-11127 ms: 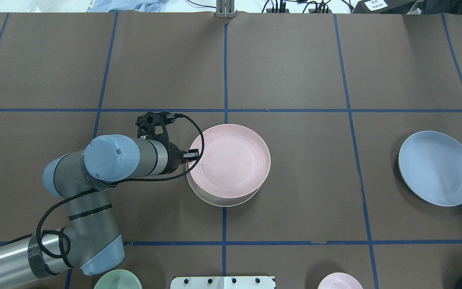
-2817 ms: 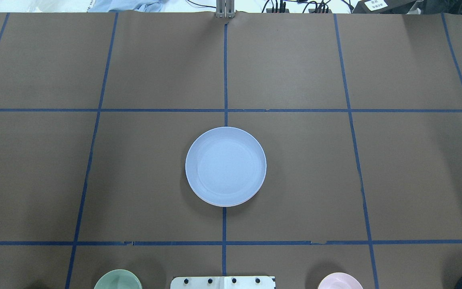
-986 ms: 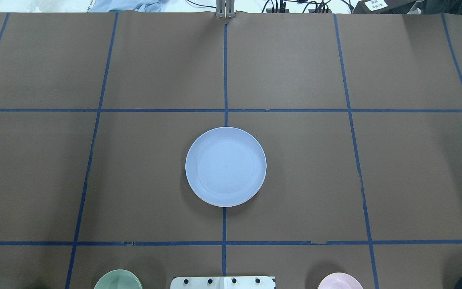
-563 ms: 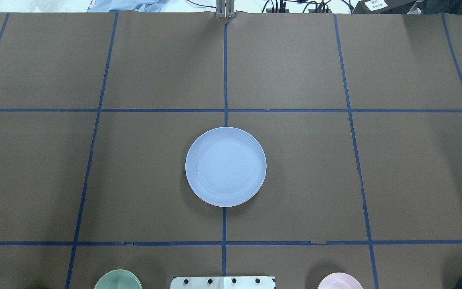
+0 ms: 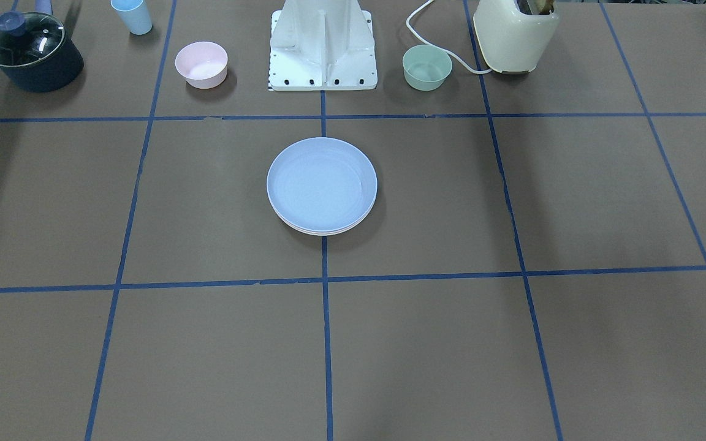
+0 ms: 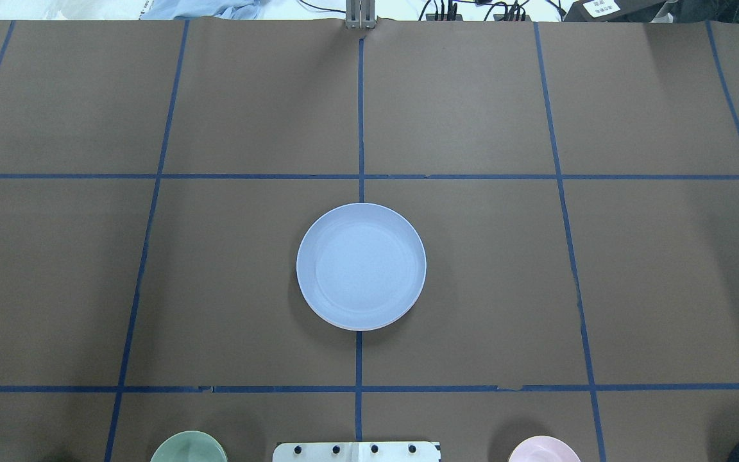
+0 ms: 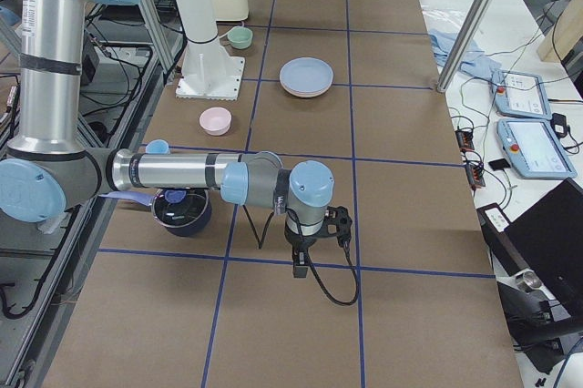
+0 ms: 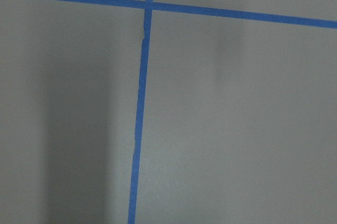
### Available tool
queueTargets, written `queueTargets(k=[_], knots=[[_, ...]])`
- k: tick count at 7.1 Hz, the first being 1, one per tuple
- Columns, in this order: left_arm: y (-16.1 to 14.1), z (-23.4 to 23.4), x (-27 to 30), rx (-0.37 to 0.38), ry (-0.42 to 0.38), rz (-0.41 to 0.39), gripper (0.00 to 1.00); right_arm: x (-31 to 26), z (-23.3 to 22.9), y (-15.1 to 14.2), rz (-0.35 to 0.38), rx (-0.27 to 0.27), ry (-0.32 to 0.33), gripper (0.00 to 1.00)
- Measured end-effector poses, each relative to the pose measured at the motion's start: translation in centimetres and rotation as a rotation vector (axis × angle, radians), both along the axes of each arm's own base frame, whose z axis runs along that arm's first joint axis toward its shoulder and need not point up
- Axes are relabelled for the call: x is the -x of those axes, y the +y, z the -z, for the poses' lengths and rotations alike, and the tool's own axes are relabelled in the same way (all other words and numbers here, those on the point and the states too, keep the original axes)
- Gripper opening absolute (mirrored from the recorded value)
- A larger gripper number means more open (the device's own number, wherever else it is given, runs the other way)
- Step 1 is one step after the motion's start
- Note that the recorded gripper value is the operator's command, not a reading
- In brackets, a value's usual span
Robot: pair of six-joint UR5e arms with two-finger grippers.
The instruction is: Stack three plates with pink and blue
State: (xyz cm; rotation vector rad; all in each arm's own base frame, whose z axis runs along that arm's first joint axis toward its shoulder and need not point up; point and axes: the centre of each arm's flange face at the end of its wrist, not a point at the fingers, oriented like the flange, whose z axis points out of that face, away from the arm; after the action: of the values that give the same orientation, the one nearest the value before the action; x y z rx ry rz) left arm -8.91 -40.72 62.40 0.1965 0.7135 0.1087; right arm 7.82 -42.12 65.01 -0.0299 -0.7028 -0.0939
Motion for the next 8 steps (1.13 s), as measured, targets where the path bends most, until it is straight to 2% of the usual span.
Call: queueTargets(k=[8], knots=[[0.17,-0.46,0.00,0.014,-0.001,0.001,1.00,-0.01,0.28,-0.13,0.000,-0.007,0.001,1.00]])
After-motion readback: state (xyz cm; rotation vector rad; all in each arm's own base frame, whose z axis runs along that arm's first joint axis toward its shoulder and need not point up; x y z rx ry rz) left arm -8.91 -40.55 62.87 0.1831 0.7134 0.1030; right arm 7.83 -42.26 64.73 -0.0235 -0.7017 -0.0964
